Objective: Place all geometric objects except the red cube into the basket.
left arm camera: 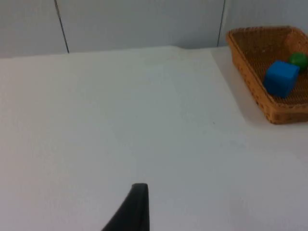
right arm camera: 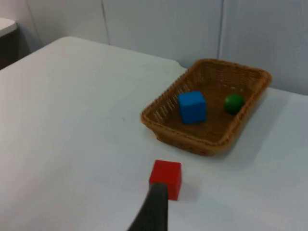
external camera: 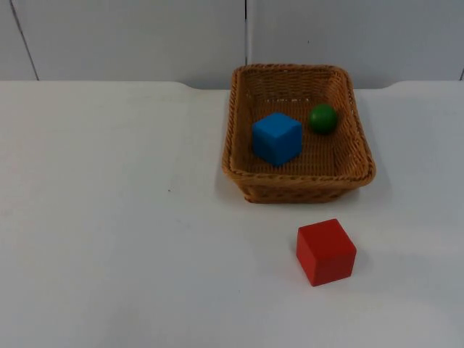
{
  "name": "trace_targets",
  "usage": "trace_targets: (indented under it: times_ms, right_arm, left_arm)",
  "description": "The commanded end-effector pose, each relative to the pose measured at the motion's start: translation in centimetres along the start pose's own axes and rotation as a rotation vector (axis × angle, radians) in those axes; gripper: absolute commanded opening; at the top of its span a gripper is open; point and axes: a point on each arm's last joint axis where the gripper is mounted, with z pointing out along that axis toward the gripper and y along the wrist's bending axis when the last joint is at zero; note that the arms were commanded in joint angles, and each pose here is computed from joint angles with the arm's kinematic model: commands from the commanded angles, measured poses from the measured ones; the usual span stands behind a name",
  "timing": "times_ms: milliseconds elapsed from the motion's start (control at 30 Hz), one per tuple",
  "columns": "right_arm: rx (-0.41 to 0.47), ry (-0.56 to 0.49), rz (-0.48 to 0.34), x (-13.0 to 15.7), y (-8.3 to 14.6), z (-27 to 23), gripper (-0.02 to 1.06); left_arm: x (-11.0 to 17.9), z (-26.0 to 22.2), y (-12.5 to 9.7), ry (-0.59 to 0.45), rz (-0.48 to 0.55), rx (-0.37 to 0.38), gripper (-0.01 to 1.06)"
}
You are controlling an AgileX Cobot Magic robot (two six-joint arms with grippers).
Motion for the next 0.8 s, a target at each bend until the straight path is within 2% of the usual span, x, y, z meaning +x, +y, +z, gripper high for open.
trace_targets:
  times_ms: [0,100,200,433,767]
  right_arm:
    - [0.031,0.024,0.01,1.0,-0.3,-0.4,0.78]
    - [0.04,0.067,0.023,1.8,-0.4,-0.3,0.78]
    - [0.039,0.155,0.018,3.0,-0.4,0.2,0.78]
    - [0.0,0.157,-0.026,3.0,0.0,0.2,0.78]
    - [0.021,0.158,-0.001,3.0,-0.2,0.2,0.78]
  left_arm:
    - [0.3,0.2,0.0,0.014,-0.009,-0.005,1.0]
    - [0.3,0.2,0.0,0.013,-0.01,-0.003,1.0]
    - [0.5,0.2,0.3,0.03,0.007,-0.028,1.0]
    - [0.9,0.5,0.4,0.061,0.012,-0.041,1.0]
    - [0.9,0.5,0.4,0.061,0.012,-0.041,1.0]
